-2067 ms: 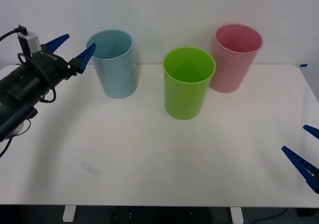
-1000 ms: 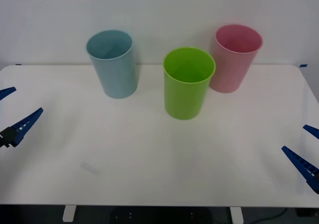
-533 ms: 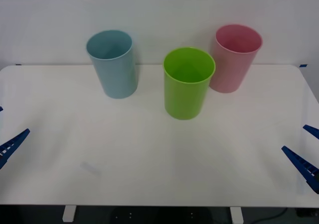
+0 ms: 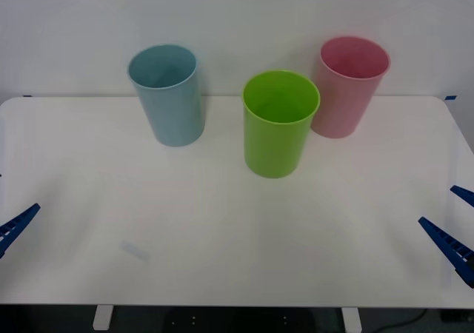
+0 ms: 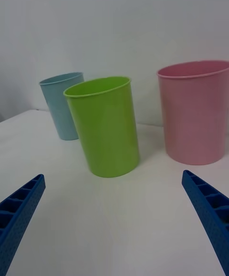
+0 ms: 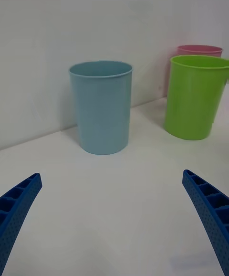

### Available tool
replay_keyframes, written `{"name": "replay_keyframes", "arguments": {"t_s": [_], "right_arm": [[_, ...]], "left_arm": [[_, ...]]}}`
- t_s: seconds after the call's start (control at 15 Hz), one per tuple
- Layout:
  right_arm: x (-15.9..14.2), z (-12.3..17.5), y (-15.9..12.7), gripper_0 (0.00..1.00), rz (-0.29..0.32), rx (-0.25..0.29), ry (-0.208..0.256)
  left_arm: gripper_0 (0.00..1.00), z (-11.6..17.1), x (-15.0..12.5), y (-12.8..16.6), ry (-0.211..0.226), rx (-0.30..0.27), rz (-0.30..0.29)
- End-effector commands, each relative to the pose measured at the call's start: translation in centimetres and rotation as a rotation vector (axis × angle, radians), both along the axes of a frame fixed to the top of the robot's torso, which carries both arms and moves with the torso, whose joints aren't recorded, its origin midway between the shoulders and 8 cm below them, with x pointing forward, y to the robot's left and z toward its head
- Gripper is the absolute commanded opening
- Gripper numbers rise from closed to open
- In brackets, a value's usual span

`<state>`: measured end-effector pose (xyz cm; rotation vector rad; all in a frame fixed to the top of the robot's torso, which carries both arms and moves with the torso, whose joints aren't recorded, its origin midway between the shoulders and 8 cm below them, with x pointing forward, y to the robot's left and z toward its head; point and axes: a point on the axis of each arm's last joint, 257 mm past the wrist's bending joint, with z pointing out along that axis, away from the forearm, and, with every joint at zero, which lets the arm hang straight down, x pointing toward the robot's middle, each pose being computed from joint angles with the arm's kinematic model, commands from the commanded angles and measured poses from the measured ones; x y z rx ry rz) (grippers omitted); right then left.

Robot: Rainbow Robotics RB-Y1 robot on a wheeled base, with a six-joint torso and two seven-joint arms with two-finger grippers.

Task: Grasp the object on the table and drop it into the matching bin: aluminum can to the light blue bin, PET bottle to the pink bin.

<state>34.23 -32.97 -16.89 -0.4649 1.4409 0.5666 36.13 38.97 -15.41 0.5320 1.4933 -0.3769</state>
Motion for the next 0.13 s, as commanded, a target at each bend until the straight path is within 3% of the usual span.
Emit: {"name": "replay_keyframes", "arguments": {"t_s": [0.07, 0.13], "right_arm": [[0.00, 0.00, 0.00, 1.00, 0.000, 0.000, 0.000], [0.00, 0.00, 0.00, 1.00, 0.000, 0.000, 0.000]], "left_arm": [[1.00, -0.21, -0.20, -0.17, 0.008, -0.009, -0.005], [1.00, -0.21, -0.20, -0.17, 0.008, -0.009, -0.005]]}}
